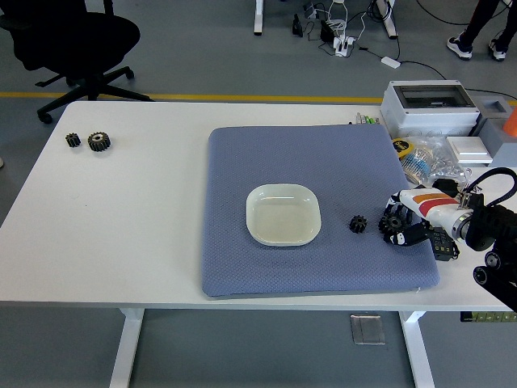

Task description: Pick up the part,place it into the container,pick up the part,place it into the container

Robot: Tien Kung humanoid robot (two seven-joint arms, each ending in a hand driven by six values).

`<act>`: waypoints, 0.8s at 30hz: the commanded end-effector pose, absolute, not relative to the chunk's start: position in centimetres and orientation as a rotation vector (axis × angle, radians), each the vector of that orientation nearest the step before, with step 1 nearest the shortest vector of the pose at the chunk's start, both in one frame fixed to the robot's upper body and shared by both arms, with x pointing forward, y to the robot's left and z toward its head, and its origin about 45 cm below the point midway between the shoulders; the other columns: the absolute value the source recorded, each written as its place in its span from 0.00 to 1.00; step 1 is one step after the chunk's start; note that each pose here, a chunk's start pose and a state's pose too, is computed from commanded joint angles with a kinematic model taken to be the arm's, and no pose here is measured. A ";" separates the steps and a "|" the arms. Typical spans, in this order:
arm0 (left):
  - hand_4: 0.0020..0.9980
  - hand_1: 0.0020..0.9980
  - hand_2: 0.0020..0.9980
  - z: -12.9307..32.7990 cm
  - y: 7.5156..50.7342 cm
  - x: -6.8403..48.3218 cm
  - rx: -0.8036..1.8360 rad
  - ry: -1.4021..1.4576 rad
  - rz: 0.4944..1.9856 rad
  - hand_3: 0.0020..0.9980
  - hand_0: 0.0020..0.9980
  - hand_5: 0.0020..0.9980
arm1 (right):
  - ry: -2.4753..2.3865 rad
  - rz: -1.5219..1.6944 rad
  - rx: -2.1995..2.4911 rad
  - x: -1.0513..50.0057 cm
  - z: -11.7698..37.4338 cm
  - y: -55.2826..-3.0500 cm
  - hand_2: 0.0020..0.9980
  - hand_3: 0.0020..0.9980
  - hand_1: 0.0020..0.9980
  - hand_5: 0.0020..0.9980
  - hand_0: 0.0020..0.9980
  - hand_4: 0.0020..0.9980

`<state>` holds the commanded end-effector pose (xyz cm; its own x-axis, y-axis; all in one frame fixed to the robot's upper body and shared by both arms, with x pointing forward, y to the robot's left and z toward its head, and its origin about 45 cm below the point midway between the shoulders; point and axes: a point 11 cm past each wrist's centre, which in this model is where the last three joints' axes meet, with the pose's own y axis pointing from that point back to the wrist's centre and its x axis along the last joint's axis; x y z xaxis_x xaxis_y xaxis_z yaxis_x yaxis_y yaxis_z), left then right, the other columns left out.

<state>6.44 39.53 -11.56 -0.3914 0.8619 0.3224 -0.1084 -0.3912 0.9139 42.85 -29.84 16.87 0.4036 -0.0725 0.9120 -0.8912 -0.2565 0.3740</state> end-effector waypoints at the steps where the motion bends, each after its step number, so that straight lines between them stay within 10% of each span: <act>1: 0.65 0.72 0.76 -11.6 39.5 6.4 1.130 1.130 1.853 0.57 0.73 0.59 | -0.869 1.005 1.643 42.9 17.0 -29.8 0.48 0.49 0.40 0.24 0.16 0.70; 24: 0.65 0.72 0.76 -11.6 39.6 5.9 1.147 1.133 1.849 0.57 0.73 0.59 | -0.988 1.149 1.761 43.2 22.6 -25.3 0.46 0.48 0.38 0.27 0.12 0.69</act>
<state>5.90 39.60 -11.62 -0.3850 0.8616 0.3307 -0.0962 -0.3939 0.9141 43.23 -25.34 22.64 0.2839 -0.1815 0.9415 -0.9035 -0.3796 0.1992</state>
